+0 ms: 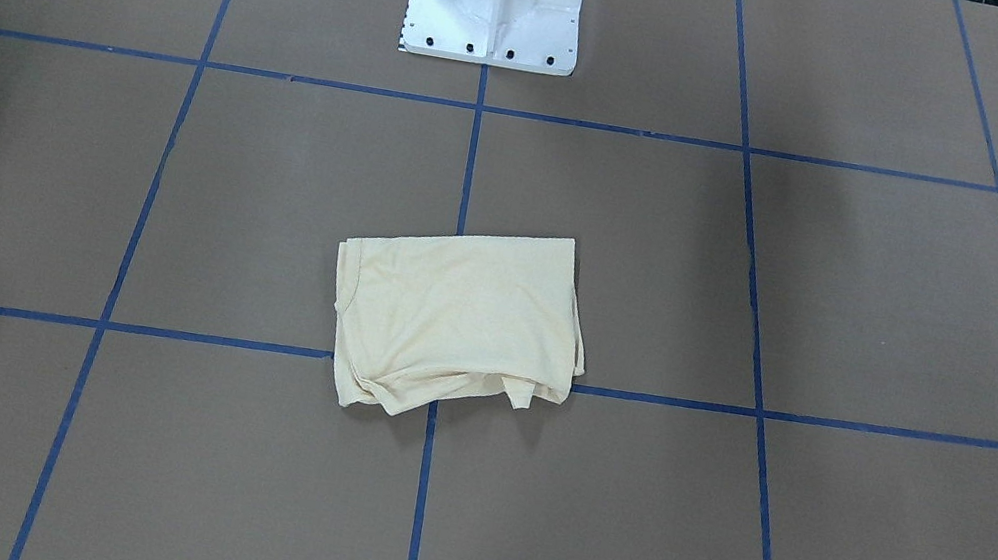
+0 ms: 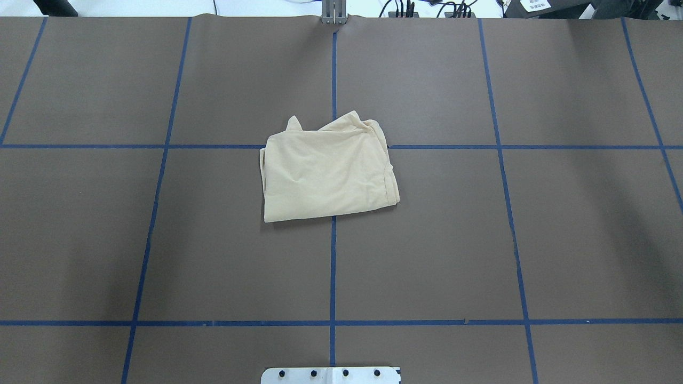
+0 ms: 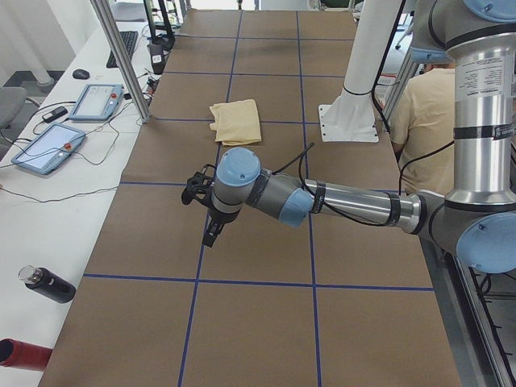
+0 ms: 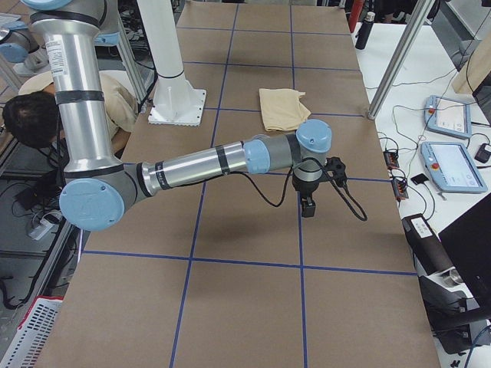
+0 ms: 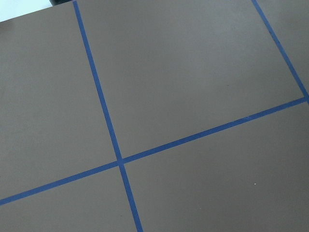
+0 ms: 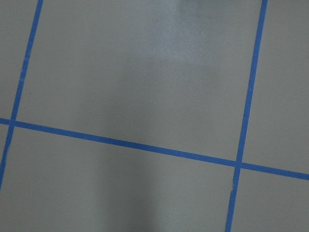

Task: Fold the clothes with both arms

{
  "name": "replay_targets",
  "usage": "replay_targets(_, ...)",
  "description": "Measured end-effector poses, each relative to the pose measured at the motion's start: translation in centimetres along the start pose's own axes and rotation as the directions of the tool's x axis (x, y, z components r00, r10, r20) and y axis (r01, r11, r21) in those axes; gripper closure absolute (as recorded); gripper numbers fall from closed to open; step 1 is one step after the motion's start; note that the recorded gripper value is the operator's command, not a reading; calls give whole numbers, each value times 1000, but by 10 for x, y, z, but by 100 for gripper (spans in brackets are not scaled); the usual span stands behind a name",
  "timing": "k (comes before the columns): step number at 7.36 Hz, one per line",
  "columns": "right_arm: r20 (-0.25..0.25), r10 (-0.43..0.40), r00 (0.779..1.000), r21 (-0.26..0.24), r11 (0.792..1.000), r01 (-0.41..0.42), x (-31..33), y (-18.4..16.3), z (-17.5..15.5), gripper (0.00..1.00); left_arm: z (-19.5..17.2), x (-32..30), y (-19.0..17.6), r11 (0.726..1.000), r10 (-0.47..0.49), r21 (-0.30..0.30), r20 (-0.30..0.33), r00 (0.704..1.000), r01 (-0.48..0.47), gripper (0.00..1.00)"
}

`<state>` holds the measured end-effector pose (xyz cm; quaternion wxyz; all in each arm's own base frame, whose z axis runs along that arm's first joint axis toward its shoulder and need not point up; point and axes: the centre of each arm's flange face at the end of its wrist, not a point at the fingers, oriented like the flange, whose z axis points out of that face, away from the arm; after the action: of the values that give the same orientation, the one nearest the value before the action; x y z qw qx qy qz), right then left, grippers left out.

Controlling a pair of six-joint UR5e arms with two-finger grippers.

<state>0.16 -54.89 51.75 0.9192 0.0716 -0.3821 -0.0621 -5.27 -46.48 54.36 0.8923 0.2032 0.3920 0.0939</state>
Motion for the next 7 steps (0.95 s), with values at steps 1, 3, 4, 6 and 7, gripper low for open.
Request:
replay_targets(1, 0, 1, 1000, -1, 1000, -1, 0, 0, 0, 0, -2, 2, -1, 1000, 4, 4, 0, 1000, -4, 0)
replay_targets(3, 1, 4, 1000, -2, 1000, -4, 1, 0, 1, 0, -5, 5, -1, 1000, 8, 9, 0, 1000, -8, 0)
replay_targets(4, 1, 4, 1000, -2, 1000, -4, 1, 0, 1, 0, -5, 5, -2, 1000, 10, 11, 1, 1000, -10, 0)
replay_targets(6, 1, 3, 1000, -1, 1000, -3, 0, 0, 0, 0, -6, 6, -3, 1000, 12, 12, 1, 1000, -12, 0)
replay_targets(7, 1, 2, 1000, 0, 1000, -2, 0, 0, 0, 0, -6, 6, -3, 1000, 12, 12, 1, 1000, -12, 0)
